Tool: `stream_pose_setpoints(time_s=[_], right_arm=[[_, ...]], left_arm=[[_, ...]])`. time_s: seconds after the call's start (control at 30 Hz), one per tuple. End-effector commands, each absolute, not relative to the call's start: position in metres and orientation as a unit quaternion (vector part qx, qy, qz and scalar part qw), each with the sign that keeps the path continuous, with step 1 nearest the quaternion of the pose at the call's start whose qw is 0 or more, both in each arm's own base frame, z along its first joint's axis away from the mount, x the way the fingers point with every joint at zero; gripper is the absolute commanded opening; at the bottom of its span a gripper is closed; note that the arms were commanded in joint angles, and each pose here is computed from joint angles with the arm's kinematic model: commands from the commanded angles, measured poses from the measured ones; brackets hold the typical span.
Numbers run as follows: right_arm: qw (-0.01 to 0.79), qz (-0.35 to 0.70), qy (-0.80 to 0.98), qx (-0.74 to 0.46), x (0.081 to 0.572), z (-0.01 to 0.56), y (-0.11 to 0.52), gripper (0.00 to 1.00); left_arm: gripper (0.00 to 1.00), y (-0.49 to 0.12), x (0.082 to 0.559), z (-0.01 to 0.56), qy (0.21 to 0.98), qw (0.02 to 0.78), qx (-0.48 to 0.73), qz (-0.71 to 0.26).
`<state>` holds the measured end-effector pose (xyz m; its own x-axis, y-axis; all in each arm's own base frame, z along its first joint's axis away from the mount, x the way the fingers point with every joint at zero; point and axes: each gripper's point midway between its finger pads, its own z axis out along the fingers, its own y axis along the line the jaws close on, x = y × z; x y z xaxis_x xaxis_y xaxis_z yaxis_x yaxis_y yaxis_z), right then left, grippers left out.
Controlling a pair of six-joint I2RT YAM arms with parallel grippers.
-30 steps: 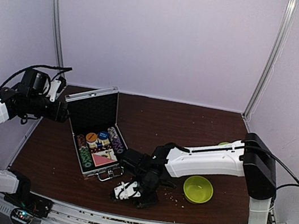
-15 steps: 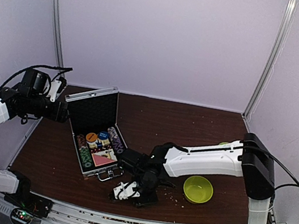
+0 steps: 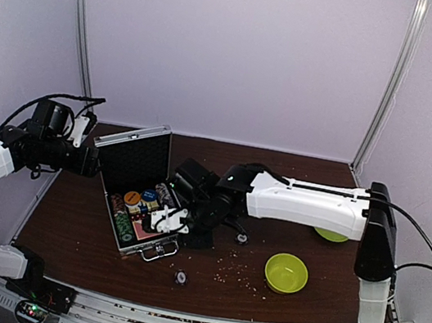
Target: Pack up texas hold em set
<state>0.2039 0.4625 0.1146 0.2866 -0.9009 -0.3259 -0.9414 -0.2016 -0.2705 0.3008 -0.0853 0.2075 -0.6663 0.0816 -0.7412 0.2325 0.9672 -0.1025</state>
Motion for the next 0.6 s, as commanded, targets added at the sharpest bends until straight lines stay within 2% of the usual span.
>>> stream_pose_setpoints(time_s=[0.0,0.13,0.3,0.57], right_arm=[[0.277,0.013,0.618,-0.736,0.253,0.134,0.473,0.28],[0.285,0.010,0.630,-0.723,0.271,0.121,0.484,0.29],[0.276,0.033,0.642,-0.715,0.266,0.128,0.475,0.31],[0.279,0.065,0.679,-0.676,0.264,0.153,0.421,0.42]], left_arm=[[0.76,-0.085,0.305,0.213,0.903,0.410,0.088,-0.098],[0.76,-0.086,0.305,0.212,0.903,0.408,0.089,-0.099],[0.76,-0.087,0.305,0.212,0.902,0.408,0.090,-0.104],[0.70,-0.107,0.299,0.232,0.877,0.436,0.130,-0.153]])
